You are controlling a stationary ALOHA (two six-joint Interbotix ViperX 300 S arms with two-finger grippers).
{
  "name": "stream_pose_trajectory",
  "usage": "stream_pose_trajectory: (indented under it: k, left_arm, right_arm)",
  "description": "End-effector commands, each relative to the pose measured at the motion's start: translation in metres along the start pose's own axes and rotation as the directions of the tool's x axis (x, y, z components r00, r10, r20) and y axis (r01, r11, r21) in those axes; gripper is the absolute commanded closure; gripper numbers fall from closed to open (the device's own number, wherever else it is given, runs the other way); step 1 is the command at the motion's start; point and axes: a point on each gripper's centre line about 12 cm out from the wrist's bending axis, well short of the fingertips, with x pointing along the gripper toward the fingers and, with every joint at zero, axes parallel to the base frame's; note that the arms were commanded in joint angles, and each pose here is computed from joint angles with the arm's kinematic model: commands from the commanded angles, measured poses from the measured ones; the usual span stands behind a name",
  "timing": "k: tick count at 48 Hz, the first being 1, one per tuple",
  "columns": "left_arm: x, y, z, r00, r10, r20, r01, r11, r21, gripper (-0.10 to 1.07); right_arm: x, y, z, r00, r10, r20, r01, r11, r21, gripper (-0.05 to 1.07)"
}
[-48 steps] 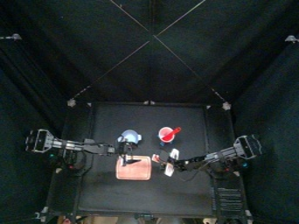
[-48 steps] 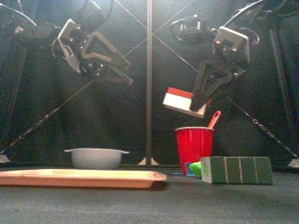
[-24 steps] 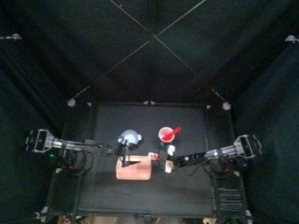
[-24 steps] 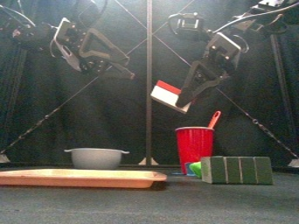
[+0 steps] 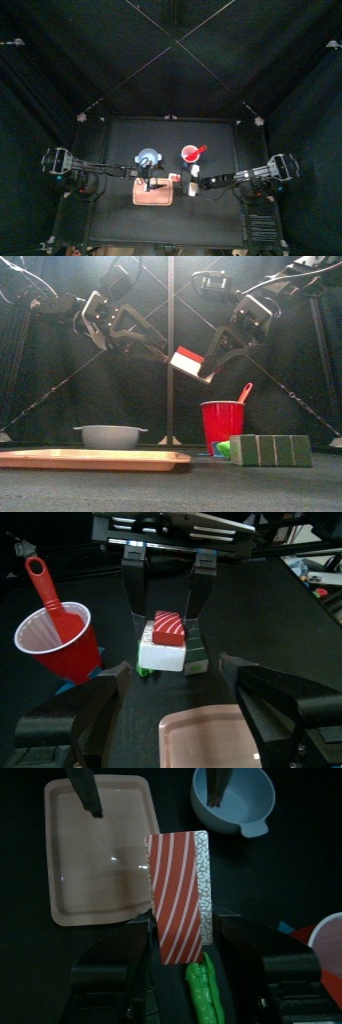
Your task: Hand over salmon sushi
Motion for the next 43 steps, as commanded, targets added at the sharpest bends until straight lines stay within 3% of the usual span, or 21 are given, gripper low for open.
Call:
stream_pose_trajectory:
  k: [1,16,27,43]
  left_arm:
    - [0.011,0.005,0.009,0.999,0.008,0.034,-0.008,1.000,0.008,-0.06]
    - [0.035,0.007,0.003,1.000,-0.005,0.009,0.004,0.999,0.039,-0.06]
    - [0.036,0.006,0.006,1.000,-0.013,0.018,0.012,0.999,0.053,-0.05]
    - [0.036,0.007,0.007,1.000,-0.011,0.021,0.010,0.999,0.053,0.16]
  right_arm:
    - [-0.006,0.000,0.011,0.999,0.015,0.038,-0.015,1.000,0.013,0.38]
    - [-0.005,0.001,0.009,0.999,0.019,0.030,-0.019,0.999,0.025,0.38]
    - [-0.005,0.001,0.007,1.000,0.020,0.023,-0.020,0.999,0.034,0.38]
    - [-0.005,0.001,0.008,0.999,0.020,0.025,-0.021,0.999,0.035,0.38]
